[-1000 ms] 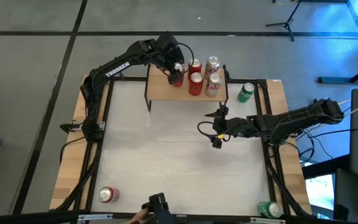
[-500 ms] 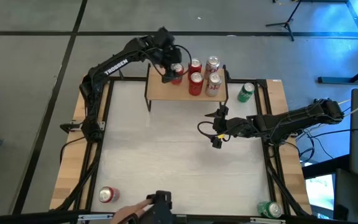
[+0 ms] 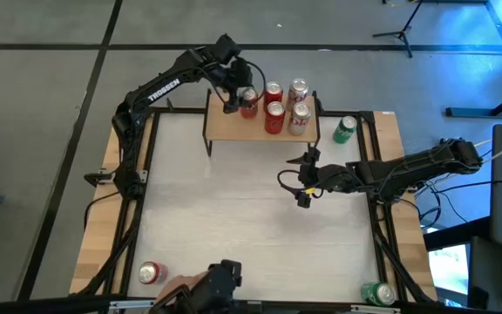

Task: Place canned beverage on shelf
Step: Put the right red soda can on the shelf

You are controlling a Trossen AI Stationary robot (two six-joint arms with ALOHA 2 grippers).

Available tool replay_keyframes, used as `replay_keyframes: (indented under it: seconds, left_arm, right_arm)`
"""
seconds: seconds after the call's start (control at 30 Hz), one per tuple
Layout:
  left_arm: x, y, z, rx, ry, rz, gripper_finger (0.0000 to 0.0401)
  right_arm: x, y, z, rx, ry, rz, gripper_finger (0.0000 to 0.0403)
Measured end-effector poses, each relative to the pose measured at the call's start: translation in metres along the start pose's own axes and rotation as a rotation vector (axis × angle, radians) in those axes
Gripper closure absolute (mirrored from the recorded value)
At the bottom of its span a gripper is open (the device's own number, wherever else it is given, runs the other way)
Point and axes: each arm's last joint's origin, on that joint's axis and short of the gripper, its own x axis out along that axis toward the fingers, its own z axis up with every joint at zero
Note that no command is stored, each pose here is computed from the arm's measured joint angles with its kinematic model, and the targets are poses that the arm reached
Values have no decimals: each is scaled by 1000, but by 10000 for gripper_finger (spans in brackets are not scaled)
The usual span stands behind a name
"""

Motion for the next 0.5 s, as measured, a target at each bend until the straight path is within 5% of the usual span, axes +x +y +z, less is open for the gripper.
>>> replay_keyframes:
  seconds: [0.5]
  left_arm:
    - [6,5,2,52,26,95,108]
  right_arm:
    - [2,1,-1,-13,6,0,22]
